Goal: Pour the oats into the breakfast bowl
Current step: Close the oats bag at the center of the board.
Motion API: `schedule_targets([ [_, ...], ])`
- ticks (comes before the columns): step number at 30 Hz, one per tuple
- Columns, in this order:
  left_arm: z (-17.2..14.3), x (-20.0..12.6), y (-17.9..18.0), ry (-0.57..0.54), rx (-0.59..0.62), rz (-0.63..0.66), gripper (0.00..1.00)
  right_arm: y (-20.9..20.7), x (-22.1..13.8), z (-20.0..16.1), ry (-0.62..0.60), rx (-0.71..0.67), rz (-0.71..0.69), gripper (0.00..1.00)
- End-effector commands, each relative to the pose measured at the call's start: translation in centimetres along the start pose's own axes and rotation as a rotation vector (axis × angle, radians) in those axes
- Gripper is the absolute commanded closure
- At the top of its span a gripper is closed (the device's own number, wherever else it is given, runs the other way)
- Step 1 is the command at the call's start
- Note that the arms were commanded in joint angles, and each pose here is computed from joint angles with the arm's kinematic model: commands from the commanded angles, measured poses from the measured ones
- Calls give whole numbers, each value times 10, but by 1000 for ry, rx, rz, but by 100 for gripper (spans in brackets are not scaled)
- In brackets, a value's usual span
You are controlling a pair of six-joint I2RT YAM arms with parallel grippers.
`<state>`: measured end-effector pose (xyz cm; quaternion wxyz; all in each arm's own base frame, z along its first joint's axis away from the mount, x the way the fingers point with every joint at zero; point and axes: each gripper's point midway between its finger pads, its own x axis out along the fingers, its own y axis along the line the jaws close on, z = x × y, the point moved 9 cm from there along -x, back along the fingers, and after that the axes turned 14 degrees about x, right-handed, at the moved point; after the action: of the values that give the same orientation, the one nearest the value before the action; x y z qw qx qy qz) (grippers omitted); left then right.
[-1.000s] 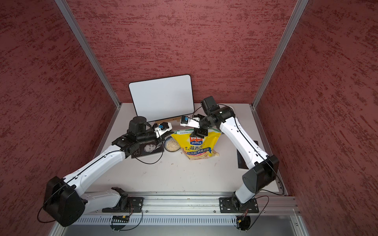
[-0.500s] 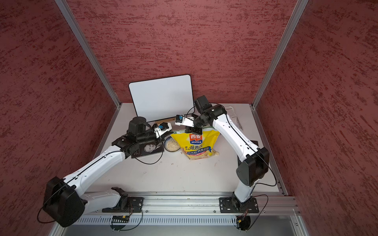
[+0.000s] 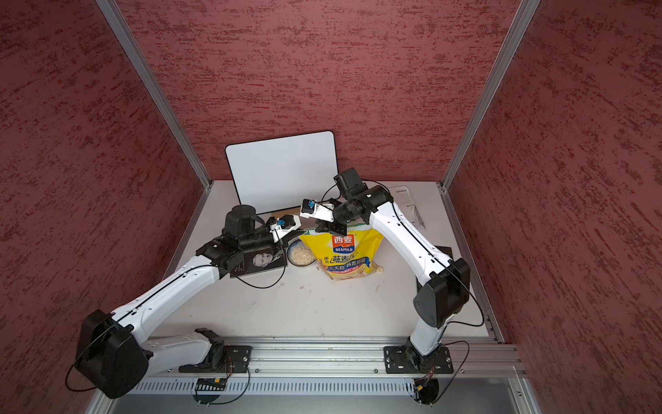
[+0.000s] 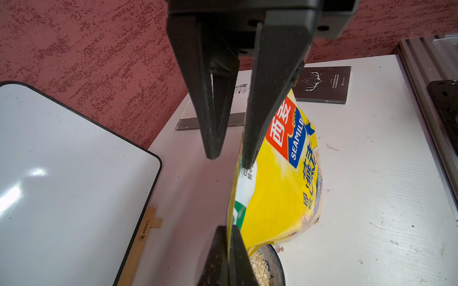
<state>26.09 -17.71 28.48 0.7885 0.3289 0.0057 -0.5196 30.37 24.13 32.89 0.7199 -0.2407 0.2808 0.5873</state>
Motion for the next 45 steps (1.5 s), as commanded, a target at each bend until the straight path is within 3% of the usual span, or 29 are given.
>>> schedule_targets([
  [1, 17, -9, 6, -98, 36, 43, 100, 11, -4, 16, -103, -23, 34, 81],
  [3, 18, -9, 7, -105, 34, 43, 100, 11, 1, 15, -90, -23, 44, 100],
  [7, 19, -9, 5, -130, 14, 29, 100, 9, 5, 11, -64, -13, 44, 100],
  [9, 20, -8, 4, -148, 6, 20, 100, 10, 4, 13, -75, -16, 37, 78],
  [13, 20, -7, 5, -169, 0, 25, 100, 13, 10, 14, -82, -23, 55, 71],
  [15, 19, -6, 5, -164, -3, 27, 100, 13, 15, 13, -66, -23, 66, 80],
  [17, 20, -6, 5, -160, -4, 26, 100, 13, 17, 11, -44, -23, 70, 100],
  [20, 19, -8, 5, -153, -3, 28, 100, 14, 13, 5, 4, -37, 35, 100],
  [23, 19, -11, 5, -151, 2, 39, 100, 15, 3, -1, 31, -45, -10, 76],
  [28, 19, -12, 5, -154, 1, 44, 100, 16, -3, -11, 112, -46, -31, 68],
  [30, 18, -11, 5, -154, -1, 45, 100, 14, -4, -14, 131, -38, -34, 74],
  [34, 19, -12, 5, -154, -4, 44, 100, 13, -7, -16, 151, -34, -36, 100],
  [38, 18, -13, 5, -149, -3, 46, 100, 13, -15, -14, 139, -44, -61, 100],
  [40, 18, -13, 6, -148, -1, 49, 100, 12, -20, -14, 132, -50, -78, 82],
  [42, 18, -13, 6, -146, -2, 52, 100, 12, -25, -14, 135, -53, -90, 75],
  [43, 18, -13, 6, -146, -2, 52, 100, 11, -27, -16, 143, -51, -97, 76],
  [45, 17, -13, 6, -144, -5, 50, 100, 9, -32, -21, 167, -42, -106, 94],
])
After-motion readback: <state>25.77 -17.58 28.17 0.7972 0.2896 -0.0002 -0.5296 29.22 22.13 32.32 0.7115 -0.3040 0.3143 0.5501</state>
